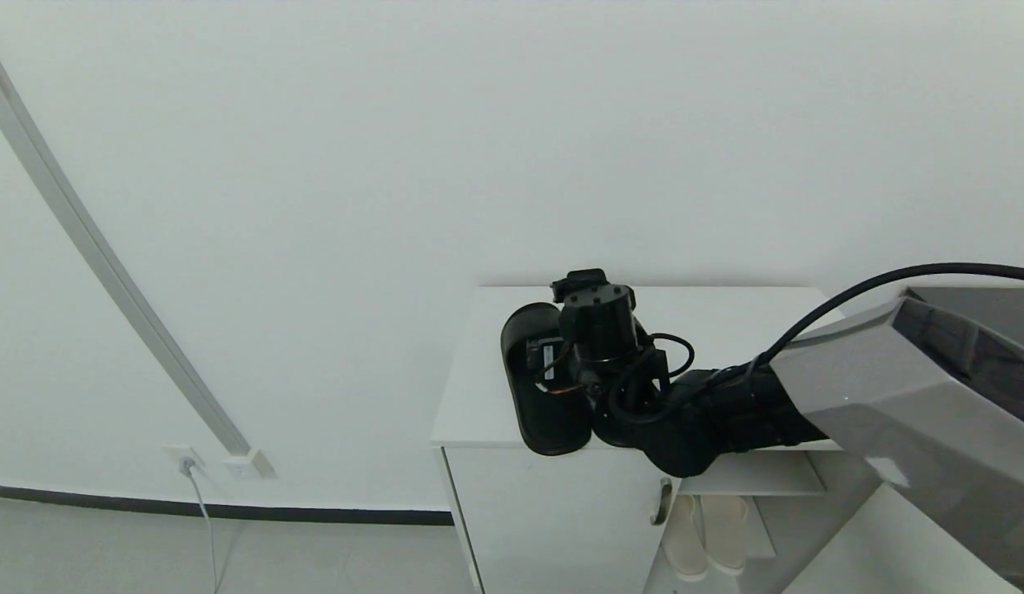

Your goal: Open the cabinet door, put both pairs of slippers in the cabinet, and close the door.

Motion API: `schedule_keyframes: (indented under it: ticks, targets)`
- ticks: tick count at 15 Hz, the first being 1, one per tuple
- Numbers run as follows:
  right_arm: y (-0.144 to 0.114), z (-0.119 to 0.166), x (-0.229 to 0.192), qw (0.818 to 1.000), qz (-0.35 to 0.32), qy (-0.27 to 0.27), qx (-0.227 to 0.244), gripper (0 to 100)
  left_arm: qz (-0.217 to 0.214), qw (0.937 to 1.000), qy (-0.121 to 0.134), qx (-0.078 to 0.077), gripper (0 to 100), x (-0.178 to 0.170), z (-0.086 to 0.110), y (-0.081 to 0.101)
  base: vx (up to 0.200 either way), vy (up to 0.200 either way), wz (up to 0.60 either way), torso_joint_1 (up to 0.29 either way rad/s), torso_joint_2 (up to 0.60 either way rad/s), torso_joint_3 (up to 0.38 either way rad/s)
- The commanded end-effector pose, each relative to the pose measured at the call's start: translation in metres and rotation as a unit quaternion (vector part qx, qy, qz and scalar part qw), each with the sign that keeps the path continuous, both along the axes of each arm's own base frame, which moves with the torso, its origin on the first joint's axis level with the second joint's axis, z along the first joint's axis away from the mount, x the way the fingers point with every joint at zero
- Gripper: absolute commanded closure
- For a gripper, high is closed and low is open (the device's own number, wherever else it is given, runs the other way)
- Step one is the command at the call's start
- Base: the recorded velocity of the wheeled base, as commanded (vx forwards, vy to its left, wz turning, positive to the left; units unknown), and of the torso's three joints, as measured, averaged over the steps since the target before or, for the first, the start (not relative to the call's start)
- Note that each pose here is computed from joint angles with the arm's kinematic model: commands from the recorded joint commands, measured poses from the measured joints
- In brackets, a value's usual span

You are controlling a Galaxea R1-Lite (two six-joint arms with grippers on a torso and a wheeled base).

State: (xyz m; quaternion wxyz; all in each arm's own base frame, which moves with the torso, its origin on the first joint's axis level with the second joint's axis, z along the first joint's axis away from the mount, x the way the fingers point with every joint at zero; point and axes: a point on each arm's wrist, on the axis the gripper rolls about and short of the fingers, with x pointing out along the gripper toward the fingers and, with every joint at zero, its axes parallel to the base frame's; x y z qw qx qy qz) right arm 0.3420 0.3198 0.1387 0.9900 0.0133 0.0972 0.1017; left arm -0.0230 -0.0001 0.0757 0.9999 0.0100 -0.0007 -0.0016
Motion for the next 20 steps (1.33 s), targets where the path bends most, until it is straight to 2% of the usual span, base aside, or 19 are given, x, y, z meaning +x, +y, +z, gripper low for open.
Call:
schedule_keyframes:
  ticks: [1,6,7,14,17,20]
  targets:
    - [0.008,-0.014,0.011,1.000,-0.015,0.000,-0.004,0,0.000,1.0000,0.001,0.000,100,0.000,0.000,0.000,0.000,0.000,0.00,0.000,0.00,0.000]
    - [0.008,-0.015,0.017,1.000,-0.030,-0.006,-0.003,0,0.002,1.0000,0.001,0.000,100,0.000,0.000,0.000,0.000,0.000,0.00,0.000,0.00,0.000]
    - [0.008,-0.015,0.017,1.000,-0.031,-0.006,-0.001,100,0.001,1.0000,0.001,0.000,100,0.000,0.000,0.000,0.000,0.000,0.00,0.000,0.00,0.000]
    - [0.004,-0.005,0.015,0.999,-0.036,-0.014,0.008,100,0.002,1.0000,0.001,-0.001,100,0.000,0.000,0.000,0.000,0.000,0.00,0.000,0.00,0.000]
    - [-0.013,0.026,-0.003,0.999,-0.032,-0.025,0.013,100,0.003,1.0000,0.001,-0.001,100,0.000,0.000,0.000,0.000,0.000,0.00,0.000,0.00,0.000]
    - [-0.035,0.048,-0.029,1.000,-0.013,-0.027,-0.002,100,0.003,1.0000,0.001,-0.001,100,0.000,0.000,0.000,0.000,0.000,0.00,0.000,0.00,0.000]
